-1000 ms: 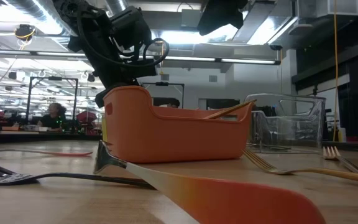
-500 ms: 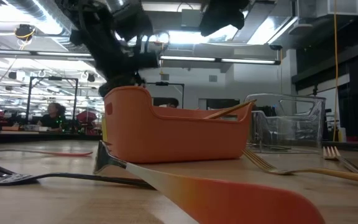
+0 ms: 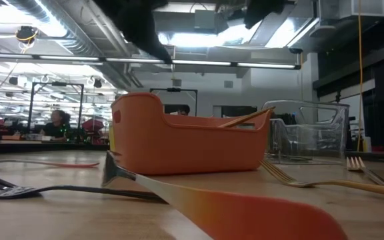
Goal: Sort silverware by color (type)
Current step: Put the gold fork into the orange bin
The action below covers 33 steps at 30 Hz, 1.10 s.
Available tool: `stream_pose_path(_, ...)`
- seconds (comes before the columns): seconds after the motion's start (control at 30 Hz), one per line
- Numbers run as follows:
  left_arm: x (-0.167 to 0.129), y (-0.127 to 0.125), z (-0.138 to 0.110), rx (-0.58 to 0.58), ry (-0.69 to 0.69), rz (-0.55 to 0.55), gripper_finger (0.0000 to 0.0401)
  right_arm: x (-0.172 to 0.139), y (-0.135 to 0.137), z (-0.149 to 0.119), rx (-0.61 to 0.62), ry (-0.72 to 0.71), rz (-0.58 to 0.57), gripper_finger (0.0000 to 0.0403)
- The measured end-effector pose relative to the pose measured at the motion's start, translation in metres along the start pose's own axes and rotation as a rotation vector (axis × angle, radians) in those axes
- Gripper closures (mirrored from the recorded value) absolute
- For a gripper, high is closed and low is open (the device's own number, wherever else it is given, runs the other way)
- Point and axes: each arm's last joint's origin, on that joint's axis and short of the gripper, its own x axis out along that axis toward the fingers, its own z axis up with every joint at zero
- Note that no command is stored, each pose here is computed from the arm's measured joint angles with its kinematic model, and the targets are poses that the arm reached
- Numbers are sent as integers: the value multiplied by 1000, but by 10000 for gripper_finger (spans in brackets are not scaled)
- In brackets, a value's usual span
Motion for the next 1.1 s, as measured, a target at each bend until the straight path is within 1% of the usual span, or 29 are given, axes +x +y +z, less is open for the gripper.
stream_pose_path(0.07, -16, 4, 4, -12, -48, 7, 324, -9, 1, -2, -6, -1, -43, 329)
stream_pose_path(0.13, -31, 7, 1, -11, -41, 5, 324, -15, 4, -7, 1, 11, -77, 329)
stream_pose_path(0.2, -47, 11, 1, -25, -75, 10, 324, -23, 6, -13, 27, 18, -87, 329)
stream_pose_path(0.27, -61, 14, -4, -23, -58, 7, 324, -28, 11, -20, 44, 37, -83, 329)
stream_pose_path(0.33, -75, 16, -6, -35, -74, 9, 324, -32, 15, -27, 65, 57, -86, 329)
stream_pose_path(0.37, -81, 17, -10, -46, -54, 5, 324, -34, 18, -30, 76, 70, -87, 329)
stream_pose_path(0.47, -96, 20, -17, -95, -47, 4, 324, -37, 25, -37, 143, 86, -108, 329)
stream_pose_path(0.6, -114, 22, -27, -118, -15, 1, 324, -42, 33, -47, 247, 107, -127, 329)
stream_pose_path(0.67, -120, 23, -32, -114, 3, -1, 324, -42, 39, -52, 308, 96, -141, 329)
stream_pose_path(0.83, -131, 24, -36, -118, -12, 1, 324, -43, 51, -64, 480, 61, -184, 329)
stream_pose_path(0.9, -134, 25, -40, -114, 5, -1, 324, -42, 56, -68, 586, 34, -197, 329)
stream_pose_path(0.93, -135, 25, -41, -113, 13, -2, 324, -41, 59, -70, 662, 8, -198, 329)
stream_pose_path(1.0, -139, 24, -46, -106, 37, -13, 324, -39, 68, -69, 802, -48, -150, 329)
stream_pose_path(1.03, -141, 24, -49, -101, 58, -15, 324, -38, 75, -67, 844, -76, -104, 329)
stream_pose_path(1.1, -145, 25, -52, -100, 67, -15, 324, -35, 87, -61, 880, -114, -16, 329)
